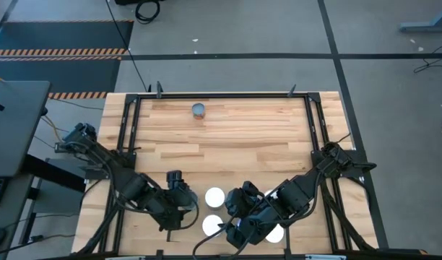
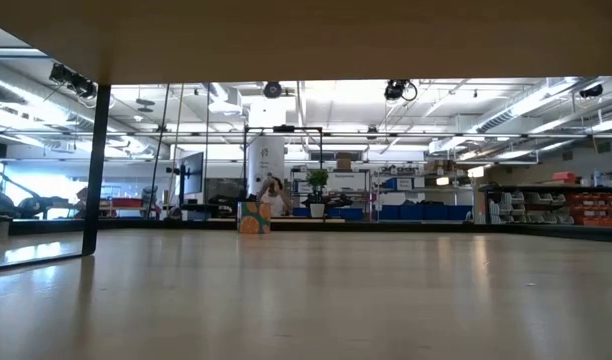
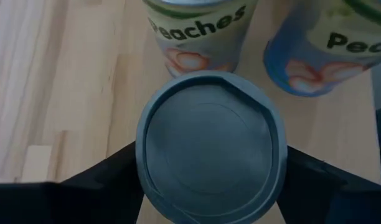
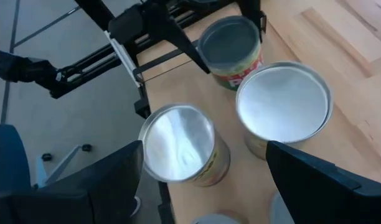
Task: Pick and place cans onto a shelf
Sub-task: Put the canned peas on the shelf, then put the canned oranges on the shelf
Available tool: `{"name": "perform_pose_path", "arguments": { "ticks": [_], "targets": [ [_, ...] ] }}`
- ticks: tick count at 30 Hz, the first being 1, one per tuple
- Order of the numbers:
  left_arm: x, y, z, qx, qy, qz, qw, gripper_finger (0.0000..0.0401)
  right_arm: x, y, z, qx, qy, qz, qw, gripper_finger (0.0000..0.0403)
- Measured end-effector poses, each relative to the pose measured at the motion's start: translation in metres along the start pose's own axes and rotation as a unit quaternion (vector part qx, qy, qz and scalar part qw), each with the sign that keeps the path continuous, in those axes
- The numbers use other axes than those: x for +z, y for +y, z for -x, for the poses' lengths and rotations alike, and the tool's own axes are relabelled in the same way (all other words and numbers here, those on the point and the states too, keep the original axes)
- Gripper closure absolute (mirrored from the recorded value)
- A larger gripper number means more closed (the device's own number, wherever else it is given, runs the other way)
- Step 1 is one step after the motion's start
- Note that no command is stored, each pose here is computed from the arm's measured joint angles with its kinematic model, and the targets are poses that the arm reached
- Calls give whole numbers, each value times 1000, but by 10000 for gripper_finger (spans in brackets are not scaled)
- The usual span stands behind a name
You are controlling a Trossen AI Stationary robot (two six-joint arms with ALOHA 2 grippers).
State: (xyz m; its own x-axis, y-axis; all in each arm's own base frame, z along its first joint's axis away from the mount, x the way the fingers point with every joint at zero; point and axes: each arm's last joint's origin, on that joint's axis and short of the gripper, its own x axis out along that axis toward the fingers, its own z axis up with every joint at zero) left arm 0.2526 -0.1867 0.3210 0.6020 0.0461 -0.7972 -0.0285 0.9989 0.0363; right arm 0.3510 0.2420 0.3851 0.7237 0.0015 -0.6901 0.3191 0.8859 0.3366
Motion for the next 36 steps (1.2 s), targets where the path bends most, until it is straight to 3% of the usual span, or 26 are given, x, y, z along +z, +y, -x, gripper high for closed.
{"name": "perform_pose_path", "arguments": {
  "ticks": [10, 22, 27, 30, 36],
  "targets": [
    [1, 2, -1, -7, 9, 5, 1000, 58, -4, 3, 2, 9, 8, -3, 1000, 56],
    [7, 3, 6, -7, -13, 7, 1000, 53, 1, 0, 1, 24, 25, 39, 999, 56],
    [23, 4, 27, -13, -46, -22, 999, 53, 18, -6, 15, 72, 22, 81, 994, 56],
    [34, 23, 42, 21, -77, -21, 997, 53, 31, -12, 34, 81, -15, 128, 988, 56],
    [38, 99, 40, 94, -90, 113, 985, 53, 56, -34, 67, 79, -64, 185, 977, 56]
  ]
}}
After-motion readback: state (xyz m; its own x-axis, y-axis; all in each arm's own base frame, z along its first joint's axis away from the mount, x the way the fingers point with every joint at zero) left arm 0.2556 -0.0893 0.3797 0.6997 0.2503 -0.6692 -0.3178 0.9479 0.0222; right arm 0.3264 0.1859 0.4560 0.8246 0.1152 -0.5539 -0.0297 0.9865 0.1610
